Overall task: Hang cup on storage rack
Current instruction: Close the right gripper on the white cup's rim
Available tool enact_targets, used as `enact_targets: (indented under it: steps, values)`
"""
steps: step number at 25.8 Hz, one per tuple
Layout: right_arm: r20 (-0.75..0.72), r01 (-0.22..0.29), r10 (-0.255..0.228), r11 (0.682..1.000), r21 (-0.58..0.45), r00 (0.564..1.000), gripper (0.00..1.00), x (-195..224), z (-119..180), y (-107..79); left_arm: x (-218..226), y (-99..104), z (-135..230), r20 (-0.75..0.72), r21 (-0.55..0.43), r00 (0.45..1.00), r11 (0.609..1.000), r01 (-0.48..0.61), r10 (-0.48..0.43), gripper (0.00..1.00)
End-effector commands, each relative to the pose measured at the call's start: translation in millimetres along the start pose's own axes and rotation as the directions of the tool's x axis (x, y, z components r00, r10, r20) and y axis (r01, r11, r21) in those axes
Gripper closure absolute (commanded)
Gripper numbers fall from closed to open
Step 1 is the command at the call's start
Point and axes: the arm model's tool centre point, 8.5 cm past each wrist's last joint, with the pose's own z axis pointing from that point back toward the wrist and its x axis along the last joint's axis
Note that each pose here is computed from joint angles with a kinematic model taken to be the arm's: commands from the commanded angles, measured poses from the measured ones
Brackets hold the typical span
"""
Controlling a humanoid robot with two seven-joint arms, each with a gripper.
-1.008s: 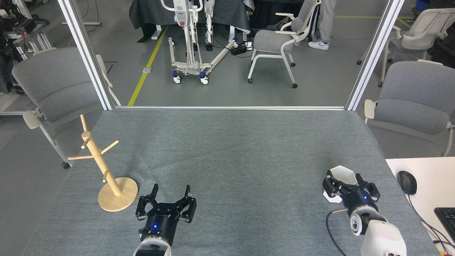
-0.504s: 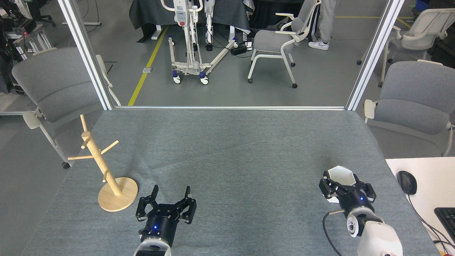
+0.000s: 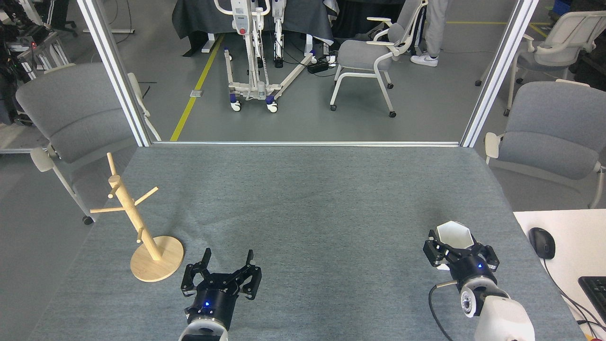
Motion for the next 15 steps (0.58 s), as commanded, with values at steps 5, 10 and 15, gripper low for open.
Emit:
enact_targets:
  steps: [5,10,15]
  values:
    - [0.018,-0.04,0.039,0.999,0.02,0.999,0.42,2.3,1.8,5.3,0.4,-0.2,0.0,0.001,-0.002,1.0,1.0,0.0,0.0,0.01]
    - [0.016,-0.048,0.048,0.999,0.009,0.999,0.54,2.2,0.7,0.1,0.4,0.4,0.0,0.001,0.001,1.0,1.0,0.0,0.0,0.01]
    - [0.02,-0.031,0.034,0.992,-0.119,0.999,0.55,1.9,-2.0,-46.7,-0.7,0.3,0.4,0.0,0.001,1.0,1.0,0.003,-0.003,0.01]
